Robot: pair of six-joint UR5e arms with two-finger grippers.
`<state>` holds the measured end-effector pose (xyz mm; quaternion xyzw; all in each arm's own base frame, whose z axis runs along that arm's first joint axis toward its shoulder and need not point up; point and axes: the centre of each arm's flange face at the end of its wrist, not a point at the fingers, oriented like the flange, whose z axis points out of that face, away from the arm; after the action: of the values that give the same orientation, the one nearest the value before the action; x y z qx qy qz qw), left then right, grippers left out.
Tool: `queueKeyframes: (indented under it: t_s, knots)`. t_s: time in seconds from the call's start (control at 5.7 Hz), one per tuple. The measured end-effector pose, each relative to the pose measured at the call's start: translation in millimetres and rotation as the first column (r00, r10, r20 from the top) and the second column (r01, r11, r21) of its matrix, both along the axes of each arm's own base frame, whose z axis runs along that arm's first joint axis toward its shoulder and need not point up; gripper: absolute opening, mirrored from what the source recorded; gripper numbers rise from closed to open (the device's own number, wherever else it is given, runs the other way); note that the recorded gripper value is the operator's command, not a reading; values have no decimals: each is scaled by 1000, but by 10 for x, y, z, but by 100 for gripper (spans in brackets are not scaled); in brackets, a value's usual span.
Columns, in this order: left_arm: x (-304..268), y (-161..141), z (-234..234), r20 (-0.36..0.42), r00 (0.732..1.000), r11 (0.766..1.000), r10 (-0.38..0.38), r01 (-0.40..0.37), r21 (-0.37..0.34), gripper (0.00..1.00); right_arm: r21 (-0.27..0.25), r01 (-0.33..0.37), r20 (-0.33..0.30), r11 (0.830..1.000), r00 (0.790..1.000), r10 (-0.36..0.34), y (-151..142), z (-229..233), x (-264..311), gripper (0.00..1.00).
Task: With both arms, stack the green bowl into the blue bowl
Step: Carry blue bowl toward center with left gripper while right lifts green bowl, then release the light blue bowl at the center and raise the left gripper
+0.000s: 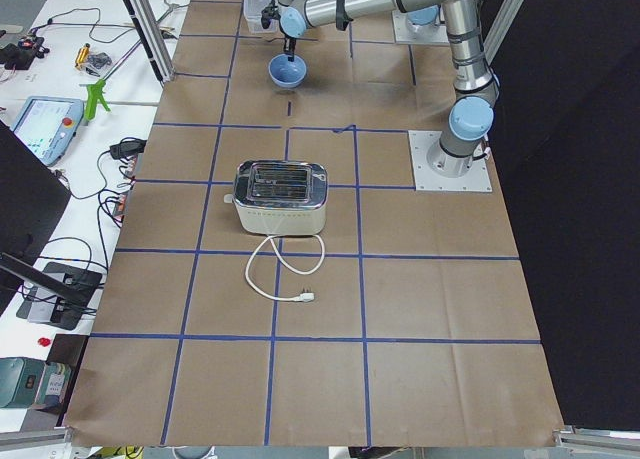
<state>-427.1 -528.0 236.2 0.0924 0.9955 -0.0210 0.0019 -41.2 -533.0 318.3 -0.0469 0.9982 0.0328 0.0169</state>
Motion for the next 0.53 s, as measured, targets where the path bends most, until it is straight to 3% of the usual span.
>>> queueKeyframes:
  t_s: [0.18,0.53]
  knots:
    - [-43,56,-32,12,1000,1000,-13,13,-6,95,15,-15,5,1000,1000,15,-150,488,34,4]
    - [76,-1,302,20,1000,997,-9,10,-74,98,24,-25,11,999,1000,24,-168,1208,95,4]
